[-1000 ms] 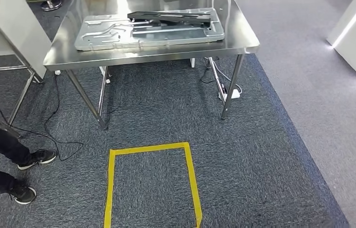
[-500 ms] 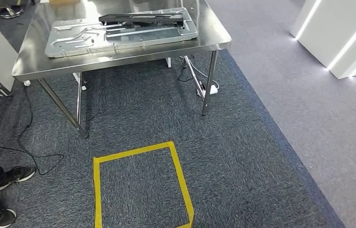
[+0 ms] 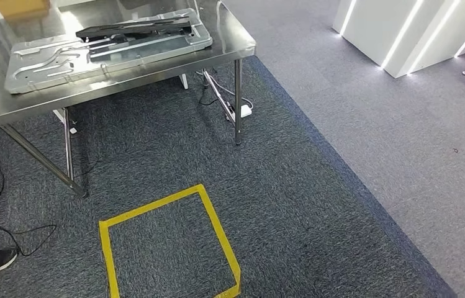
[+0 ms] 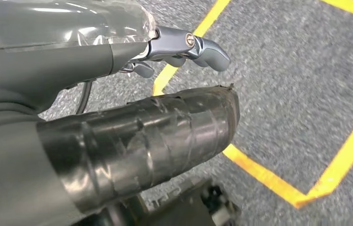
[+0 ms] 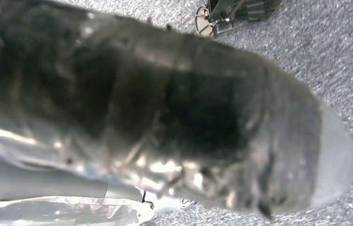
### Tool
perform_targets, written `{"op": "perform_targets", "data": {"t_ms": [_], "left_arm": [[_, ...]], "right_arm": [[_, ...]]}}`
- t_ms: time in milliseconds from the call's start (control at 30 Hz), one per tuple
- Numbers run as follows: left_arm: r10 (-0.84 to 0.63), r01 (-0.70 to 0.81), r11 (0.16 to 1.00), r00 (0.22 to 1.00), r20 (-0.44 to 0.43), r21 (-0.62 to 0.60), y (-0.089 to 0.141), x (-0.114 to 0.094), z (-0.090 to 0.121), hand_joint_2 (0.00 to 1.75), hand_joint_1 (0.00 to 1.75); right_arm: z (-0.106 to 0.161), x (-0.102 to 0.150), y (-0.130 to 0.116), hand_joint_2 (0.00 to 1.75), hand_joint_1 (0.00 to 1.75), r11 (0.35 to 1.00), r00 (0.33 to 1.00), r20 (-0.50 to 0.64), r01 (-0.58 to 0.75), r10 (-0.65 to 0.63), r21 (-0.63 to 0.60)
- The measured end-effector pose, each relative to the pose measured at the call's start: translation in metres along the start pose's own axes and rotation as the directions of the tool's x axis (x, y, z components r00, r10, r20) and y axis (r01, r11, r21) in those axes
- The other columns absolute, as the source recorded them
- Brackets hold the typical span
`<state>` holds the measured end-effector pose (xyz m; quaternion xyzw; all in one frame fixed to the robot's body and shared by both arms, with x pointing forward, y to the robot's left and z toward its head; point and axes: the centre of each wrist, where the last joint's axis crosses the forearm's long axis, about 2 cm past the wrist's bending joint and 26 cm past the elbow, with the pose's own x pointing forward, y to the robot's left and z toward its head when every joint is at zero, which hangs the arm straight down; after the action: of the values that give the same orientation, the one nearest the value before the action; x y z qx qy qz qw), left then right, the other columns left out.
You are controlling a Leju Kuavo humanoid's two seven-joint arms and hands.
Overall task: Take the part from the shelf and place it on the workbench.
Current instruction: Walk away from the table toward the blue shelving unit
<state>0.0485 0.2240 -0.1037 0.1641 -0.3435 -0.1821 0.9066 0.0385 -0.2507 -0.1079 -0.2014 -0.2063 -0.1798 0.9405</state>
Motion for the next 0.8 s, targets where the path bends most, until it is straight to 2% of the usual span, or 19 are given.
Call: {"op": "perform_targets", "data": {"t_ms": [800], "left_arm": [[-0.001, 0.001, 1.000, 1.000, -0.024, -0.008, -0.001, -0.004, 0.003, 0.00, 0.00]], "right_arm": [[0.008, -0.005, 0.012, 0.00, 0.00, 0.975, 0.985, -0.027, -0.165, 0.170, 0.146]]}}
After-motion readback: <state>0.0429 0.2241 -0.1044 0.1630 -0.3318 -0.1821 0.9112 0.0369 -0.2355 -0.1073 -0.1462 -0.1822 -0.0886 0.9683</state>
